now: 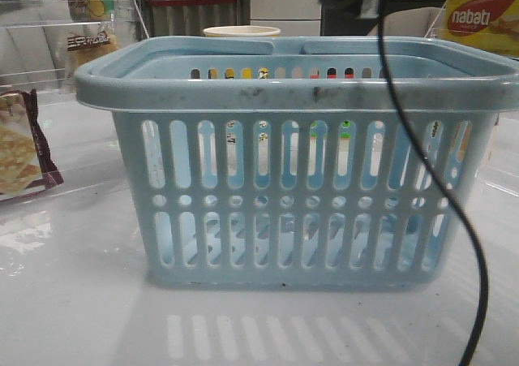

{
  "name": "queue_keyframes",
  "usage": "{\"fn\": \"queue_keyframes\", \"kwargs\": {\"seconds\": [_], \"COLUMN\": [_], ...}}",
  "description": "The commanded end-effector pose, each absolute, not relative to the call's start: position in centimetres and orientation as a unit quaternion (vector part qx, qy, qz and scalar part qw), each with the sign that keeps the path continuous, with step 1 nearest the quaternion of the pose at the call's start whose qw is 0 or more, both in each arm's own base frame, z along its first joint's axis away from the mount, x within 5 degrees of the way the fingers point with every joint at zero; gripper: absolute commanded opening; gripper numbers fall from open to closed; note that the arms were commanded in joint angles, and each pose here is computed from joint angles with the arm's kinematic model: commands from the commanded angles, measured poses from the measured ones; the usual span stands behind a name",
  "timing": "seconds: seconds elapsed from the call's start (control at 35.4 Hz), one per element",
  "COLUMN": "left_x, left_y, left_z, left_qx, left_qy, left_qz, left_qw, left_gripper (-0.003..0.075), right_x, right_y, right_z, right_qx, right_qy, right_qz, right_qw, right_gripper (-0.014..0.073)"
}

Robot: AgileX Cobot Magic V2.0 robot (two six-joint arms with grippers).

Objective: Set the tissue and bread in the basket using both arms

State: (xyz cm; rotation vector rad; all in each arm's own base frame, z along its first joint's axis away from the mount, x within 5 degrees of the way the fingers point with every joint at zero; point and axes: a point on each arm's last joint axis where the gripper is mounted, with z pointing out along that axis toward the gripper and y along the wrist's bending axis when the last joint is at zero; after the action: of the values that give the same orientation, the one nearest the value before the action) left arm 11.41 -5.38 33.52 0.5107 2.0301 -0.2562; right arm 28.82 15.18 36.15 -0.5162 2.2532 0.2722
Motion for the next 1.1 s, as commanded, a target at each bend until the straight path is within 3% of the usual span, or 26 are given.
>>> {"fn": "queue_keyframes", "kwargs": {"seconds": [0.0, 0.08, 0.14, 0.4, 0.62, 0.82, 0.96, 1.07], "left_x": [11.7, 11.8, 11.8, 11.8, 11.8, 12.0, 15.0, 20.3], "left_y": [-5.7, -5.7, -5.7, -5.7, -5.7, -6.0, -6.5, -6.7], "left_z": [35.1, 35.3, 35.3, 35.3, 35.3, 35.5, 35.7, 36.1], "left_qx": [0.202, 0.2, 0.2, 0.2, 0.2, 0.186, 0.182, 0.152], "left_qy": [0.809, 0.803, 0.803, 0.803, 0.803, 0.798, 0.814, 0.841], "left_qz": [-0.12, -0.121, -0.121, -0.121, -0.122, -0.145, -0.114, -0.086], "left_qw": [0.539, 0.548, 0.548, 0.548, 0.548, 0.554, 0.539, 0.512], "left_gripper": [0.0559, 0.0559, 0.0559, 0.0559, 0.0559, 0.0559, 0.0583, 0.0681], "right_x": [28.7, 29.2, 28.9, 22.4, 15.1, 13.0, 12.9, 12.9], "right_y": [16.4, 16.8, 16.6, 12.8, 8.6, 7.3, 7.3, 7.3], "right_z": [36.7, 36.1, 36.8, 39.4, 37.4, 35.6, 35.3, 35.3], "right_qx": [-0.219, -0.22, -0.219, -0.213, -0.21, -0.209, -0.211, -0.211], "right_qy": [0.871, 0.872, 0.866, 0.831, 0.809, 0.807, 0.816, 0.816], "right_qz": [0.119, 0.118, 0.122, 0.134, 0.139, 0.139, 0.135, 0.135], "right_qw": [0.423, 0.421, 0.433, 0.497, 0.532, 0.535, 0.522, 0.522], "right_gripper": [0.0372, 0.0556, 0.0599, 0.0591, 0.0591, 0.0591, 0.0591, 0.0591]}}
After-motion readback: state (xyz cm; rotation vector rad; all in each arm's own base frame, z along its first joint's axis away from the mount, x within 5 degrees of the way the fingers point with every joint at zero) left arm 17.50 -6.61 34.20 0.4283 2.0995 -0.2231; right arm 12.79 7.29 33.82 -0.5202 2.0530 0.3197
